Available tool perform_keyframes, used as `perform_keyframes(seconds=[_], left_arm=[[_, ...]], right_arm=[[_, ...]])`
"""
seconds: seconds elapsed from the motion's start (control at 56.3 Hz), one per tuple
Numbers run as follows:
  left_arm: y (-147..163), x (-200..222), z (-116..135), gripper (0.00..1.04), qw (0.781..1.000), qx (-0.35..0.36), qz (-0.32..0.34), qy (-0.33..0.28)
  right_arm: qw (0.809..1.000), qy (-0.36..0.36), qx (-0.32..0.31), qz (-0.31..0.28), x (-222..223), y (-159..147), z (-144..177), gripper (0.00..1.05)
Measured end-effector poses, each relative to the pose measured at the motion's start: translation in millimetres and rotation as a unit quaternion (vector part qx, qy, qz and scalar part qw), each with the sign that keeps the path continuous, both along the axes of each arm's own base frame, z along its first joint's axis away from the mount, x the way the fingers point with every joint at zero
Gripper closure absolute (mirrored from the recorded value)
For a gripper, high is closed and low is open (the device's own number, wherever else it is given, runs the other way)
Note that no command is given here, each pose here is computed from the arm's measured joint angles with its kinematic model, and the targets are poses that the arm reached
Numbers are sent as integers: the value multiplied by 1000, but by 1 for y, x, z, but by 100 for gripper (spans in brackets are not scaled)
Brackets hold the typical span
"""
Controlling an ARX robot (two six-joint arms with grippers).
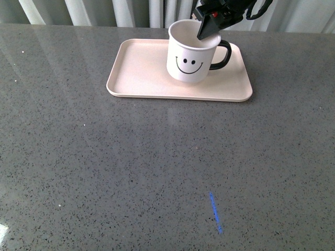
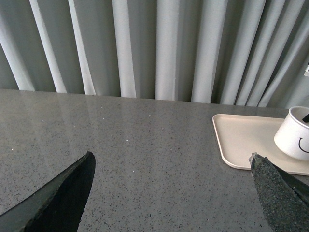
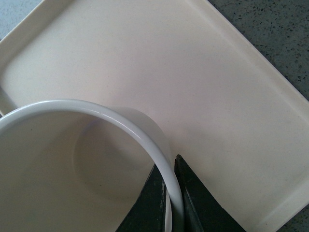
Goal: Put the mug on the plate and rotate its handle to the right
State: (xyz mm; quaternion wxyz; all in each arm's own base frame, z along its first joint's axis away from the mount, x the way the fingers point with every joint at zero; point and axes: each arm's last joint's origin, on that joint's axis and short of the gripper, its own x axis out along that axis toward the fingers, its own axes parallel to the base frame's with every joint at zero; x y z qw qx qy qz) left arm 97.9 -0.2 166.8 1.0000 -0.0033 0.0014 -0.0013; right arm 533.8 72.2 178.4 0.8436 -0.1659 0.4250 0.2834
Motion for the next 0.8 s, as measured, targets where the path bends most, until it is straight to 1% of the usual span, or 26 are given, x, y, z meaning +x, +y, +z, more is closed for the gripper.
perform_keyframes(seconds=[0.8], left_arm=[[0, 0, 0, 9, 1000, 0, 0, 0]], right_arm=[[999, 10, -30, 36, 6, 0, -14, 103]])
